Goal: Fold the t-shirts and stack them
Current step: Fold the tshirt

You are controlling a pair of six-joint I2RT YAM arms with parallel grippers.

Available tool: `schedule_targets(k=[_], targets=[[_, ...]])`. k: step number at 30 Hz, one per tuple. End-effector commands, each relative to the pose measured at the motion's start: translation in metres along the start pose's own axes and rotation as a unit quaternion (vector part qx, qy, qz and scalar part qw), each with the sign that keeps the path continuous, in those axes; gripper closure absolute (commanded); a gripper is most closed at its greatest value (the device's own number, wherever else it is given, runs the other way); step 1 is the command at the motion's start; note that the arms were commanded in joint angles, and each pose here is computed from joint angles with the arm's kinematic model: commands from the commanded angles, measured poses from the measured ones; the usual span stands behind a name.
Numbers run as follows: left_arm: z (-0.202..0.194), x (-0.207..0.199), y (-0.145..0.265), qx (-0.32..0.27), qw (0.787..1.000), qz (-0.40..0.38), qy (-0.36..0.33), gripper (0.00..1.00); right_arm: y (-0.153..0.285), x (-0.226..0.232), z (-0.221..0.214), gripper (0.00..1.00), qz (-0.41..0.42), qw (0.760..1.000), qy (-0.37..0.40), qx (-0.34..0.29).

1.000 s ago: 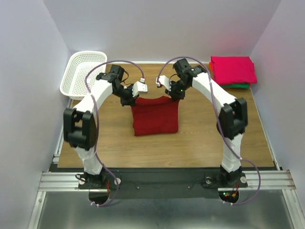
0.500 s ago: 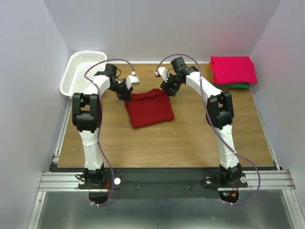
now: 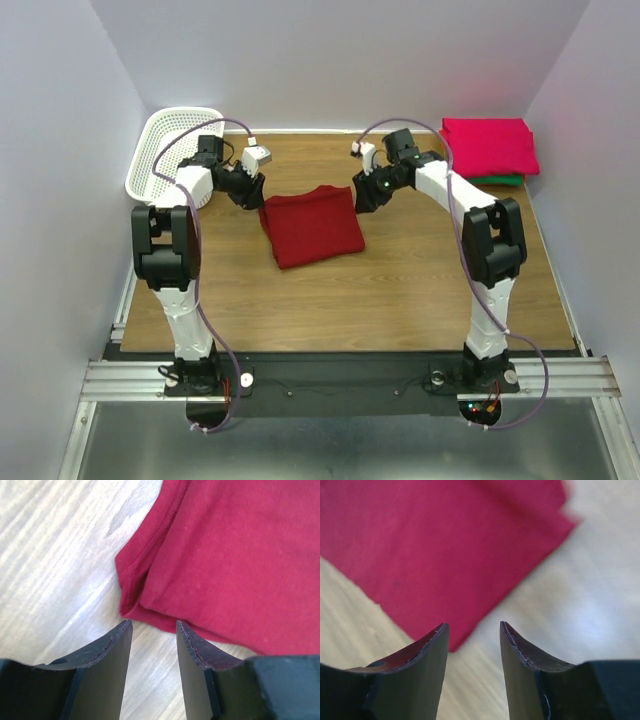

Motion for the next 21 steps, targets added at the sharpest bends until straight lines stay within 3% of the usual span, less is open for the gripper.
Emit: schedule_targets(k=[1,10,14,18,21], targets=[[-0.005,-0.003,-0.013,0.003,0.998,-0.019,0.066,0.49,-0.03,0.014,-0.028,0.51,0.075,0.994,-0.076,0.021],[-0.016,-0.026,-0.031,-0.018,0.984,-0.108,0.139,0.52,-0.058,0.035,-0.107,0.56,0.088,0.983,-0.125,0.102],[-0.033,-0.056,-0.022,0.01,0.977,-0.167,0.135,0.55,-0.039,0.09,-0.13,0.56,0.141,0.976,-0.103,0.128],[-0.034,-0.073,0.0,0.008,0.979,-0.195,0.054,0.55,-0.002,0.13,-0.11,0.55,0.208,0.971,-0.072,0.096],[-0.024,-0.081,0.021,0.01,0.98,-0.199,-0.011,0.52,0.021,0.122,-0.089,0.53,0.189,0.977,-0.056,0.079]])
Point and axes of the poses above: each gripper's point midway between its finger pads, its own y axis back along the fingers, its own x axis along the line the jaws close on, z = x × y, the point moved 6 cm from there along y, back along the fingers, and after that the axes turned 4 degrees about -y, right-handed, at the moved point
